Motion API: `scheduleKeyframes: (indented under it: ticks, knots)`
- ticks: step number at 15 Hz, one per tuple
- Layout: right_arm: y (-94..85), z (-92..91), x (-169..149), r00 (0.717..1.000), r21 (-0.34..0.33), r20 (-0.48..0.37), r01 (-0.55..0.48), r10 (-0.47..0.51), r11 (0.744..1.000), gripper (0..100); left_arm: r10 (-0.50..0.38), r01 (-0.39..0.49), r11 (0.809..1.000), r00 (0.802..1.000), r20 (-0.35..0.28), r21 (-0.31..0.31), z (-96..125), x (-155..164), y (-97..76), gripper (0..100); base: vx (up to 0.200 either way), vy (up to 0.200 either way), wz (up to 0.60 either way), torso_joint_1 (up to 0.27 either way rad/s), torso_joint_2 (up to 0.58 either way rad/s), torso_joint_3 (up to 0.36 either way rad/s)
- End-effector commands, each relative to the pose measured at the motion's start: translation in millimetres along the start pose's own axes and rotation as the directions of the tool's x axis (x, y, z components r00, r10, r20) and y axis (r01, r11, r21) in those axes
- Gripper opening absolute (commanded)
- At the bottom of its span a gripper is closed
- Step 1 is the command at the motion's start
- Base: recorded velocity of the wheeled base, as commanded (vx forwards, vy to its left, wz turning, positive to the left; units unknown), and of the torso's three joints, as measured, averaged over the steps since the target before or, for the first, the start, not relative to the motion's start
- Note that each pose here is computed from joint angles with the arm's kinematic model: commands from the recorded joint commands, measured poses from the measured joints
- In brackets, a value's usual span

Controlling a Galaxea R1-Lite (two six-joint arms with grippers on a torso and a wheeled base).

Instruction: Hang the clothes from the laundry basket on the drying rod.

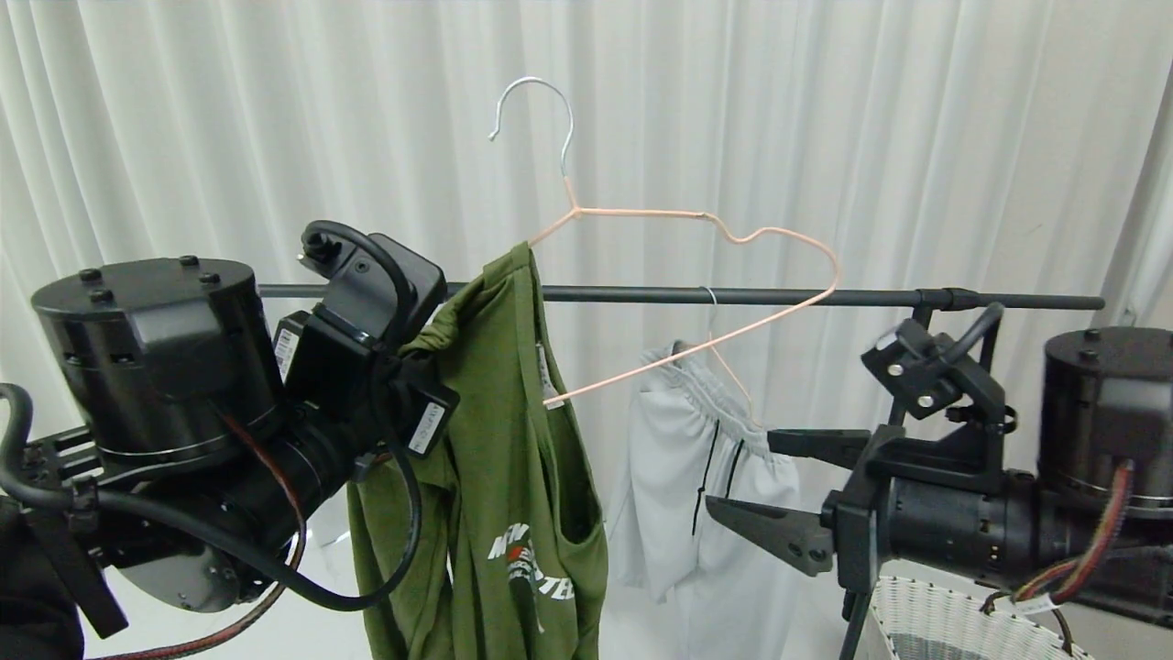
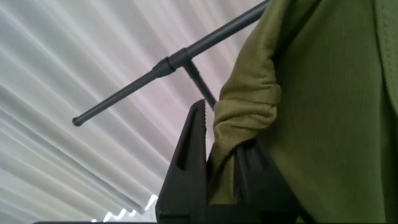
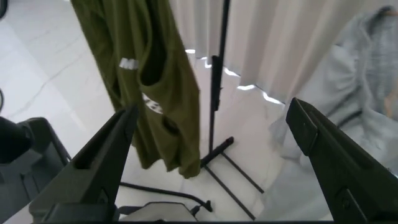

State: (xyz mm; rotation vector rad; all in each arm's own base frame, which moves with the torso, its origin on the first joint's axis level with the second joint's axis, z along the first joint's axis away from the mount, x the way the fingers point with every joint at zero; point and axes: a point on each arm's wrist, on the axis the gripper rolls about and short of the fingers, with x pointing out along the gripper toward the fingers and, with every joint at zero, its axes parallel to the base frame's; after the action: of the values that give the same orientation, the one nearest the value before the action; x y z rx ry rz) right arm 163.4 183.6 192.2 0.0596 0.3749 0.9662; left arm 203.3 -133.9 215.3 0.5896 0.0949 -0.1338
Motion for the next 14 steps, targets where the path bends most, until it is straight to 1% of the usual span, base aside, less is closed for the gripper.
scheduleKeyframes:
  ticks: [1, 4, 5, 7, 9, 11, 14]
  knots:
    - [6.7, -3.4, 41, 0.998, 0.007, -0.049, -0.026, 0.027, 1.0, 100, -0.002, 0.002, 1.0, 1.0, 0.005, 0.0, 2, 0, -1.0, 0, 0.0, 0.0, 0.0, 0.0, 0.0, 0.0]
    - [12.6, -12.1, 81, 0.999, 0.014, -0.043, -0.029, 0.03, 0.999, 100, -0.002, 0.002, 1.0, 1.0, 0.008, -0.002, 4, 1, -1.5, 0, 0.0, 0.0, 0.0, 0.0, 0.0, 0.0]
    - [15.4, -14.5, 91, 0.998, 0.023, -0.05, -0.022, 0.023, 1.0, 100, -0.007, 0.007, 1.0, 1.0, 0.013, -0.002, 5, 1, -2.5, 0, 0.0, 0.0, 0.0, 0.0, 0.0, 0.0]
    - [12.2, -14.3, 103, 0.999, 0.029, -0.05, -0.005, 0.006, 1.0, 100, -0.011, 0.011, 1.0, 1.0, 0.019, -0.003, 6, 0, -2.8, 0, 0.0, 0.0, 0.0, 0.0, 0.0, 0.0]
    - [4.6, -15.9, 107, 0.998, 0.041, -0.056, 0.018, -0.016, 0.999, 100, -0.01, 0.01, 1.0, 1.0, 0.02, -0.005, 6, 0, -2.5, 0, 0.0, 0.0, 0.0, 0.0, 0.0, 0.0]
    - [-1.5, -22.3, 111, 0.996, 0.047, -0.078, 0.038, -0.035, 0.998, 100, -0.007, 0.007, 1.0, 1.0, 0.024, -0.008, 7, -1, -1.5, 0, 0.0, 0.0, 0.0, 0.0, 0.0, 0.0]
    - [-7.9, -33.8, 108, 0.989, 0.046, -0.11, 0.109, -0.103, 0.993, 100, -0.001, 0.002, 1.0, 1.0, 0.032, -0.012, 9, -1, 0.4, 0, 0.0, 0.0, 0.0, 0.0, 0.0, 0.0]
